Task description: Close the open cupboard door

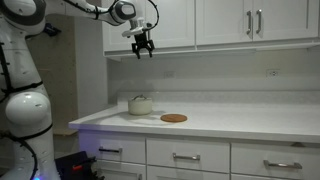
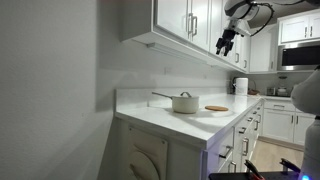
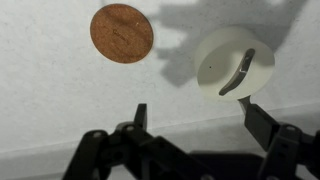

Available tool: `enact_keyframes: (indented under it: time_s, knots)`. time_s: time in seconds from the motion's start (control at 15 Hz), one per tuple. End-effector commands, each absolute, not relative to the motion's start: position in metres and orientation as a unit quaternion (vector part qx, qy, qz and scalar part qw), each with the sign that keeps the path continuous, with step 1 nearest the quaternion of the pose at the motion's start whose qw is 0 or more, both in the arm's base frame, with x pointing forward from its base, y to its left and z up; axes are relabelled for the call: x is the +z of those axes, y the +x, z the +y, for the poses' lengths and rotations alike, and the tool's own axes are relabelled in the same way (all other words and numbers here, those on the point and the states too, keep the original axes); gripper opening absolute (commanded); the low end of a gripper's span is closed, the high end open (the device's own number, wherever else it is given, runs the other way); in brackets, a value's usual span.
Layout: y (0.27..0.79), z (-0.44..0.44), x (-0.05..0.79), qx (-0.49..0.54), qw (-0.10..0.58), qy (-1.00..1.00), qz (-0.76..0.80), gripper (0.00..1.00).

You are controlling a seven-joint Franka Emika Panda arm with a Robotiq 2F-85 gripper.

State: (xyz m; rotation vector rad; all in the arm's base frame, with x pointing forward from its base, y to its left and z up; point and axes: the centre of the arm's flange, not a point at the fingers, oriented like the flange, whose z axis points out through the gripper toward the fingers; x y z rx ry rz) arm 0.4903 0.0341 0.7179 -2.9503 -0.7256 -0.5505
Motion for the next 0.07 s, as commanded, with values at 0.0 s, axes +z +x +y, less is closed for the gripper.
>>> enact_keyframes:
  time_s: [0.0]
  knots:
    - [0.4903,0.0341,0.7179,-0.178,0.027,-0.955,-0.235,1.0]
